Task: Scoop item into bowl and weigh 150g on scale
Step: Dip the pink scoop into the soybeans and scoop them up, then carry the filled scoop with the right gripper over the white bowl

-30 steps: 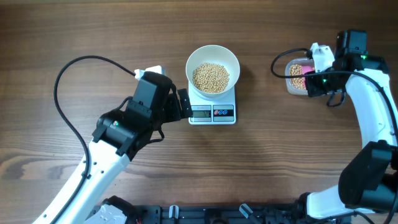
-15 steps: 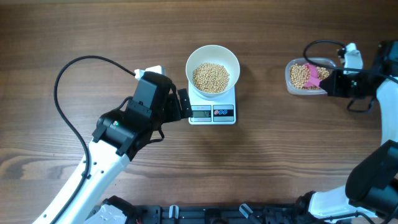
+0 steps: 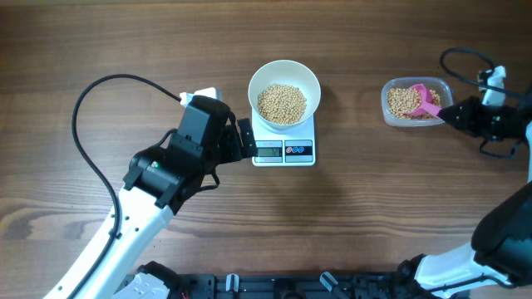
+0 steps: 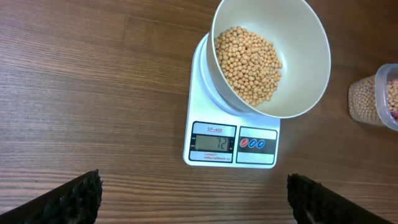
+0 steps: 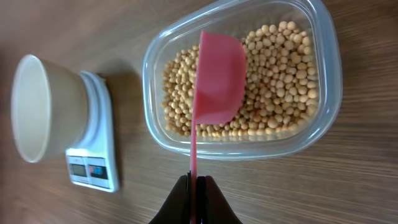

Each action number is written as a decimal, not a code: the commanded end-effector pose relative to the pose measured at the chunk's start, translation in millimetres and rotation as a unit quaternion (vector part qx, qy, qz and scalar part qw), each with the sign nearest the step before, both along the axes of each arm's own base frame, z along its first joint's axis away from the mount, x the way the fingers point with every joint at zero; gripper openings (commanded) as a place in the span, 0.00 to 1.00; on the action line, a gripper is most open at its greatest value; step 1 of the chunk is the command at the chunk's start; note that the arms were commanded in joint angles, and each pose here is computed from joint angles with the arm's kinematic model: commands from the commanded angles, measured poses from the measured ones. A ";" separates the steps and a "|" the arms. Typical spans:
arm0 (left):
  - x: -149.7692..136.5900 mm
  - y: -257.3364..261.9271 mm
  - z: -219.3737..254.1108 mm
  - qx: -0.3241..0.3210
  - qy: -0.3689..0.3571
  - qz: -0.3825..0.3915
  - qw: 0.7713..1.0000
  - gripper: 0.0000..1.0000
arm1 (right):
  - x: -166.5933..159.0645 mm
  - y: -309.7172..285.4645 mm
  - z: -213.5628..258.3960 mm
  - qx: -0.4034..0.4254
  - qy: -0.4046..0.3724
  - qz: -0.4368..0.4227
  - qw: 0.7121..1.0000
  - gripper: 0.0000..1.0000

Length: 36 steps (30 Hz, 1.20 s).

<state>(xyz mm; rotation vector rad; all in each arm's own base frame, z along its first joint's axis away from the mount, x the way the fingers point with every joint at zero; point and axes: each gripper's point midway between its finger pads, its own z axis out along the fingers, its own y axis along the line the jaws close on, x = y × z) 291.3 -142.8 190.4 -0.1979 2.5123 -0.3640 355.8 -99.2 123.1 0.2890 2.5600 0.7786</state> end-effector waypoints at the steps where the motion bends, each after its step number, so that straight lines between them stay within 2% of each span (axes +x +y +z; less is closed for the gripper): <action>1: 1.3 2.9 2.8 0.004 -0.007 0.002 1.000 1.00 | 3.3 -0.4 9.4 0.090 -0.030 -0.017 0.995 0.04; 9: 1.3 2.9 2.8 0.004 -0.007 0.002 1.000 1.00 | -1.8 -18.4 24.7 0.153 -0.064 -0.053 0.985 0.04; 36: 1.3 2.9 2.8 0.004 -0.007 0.002 1.000 1.00 | -8.4 -33.9 36.8 0.187 -0.088 -0.080 0.975 0.04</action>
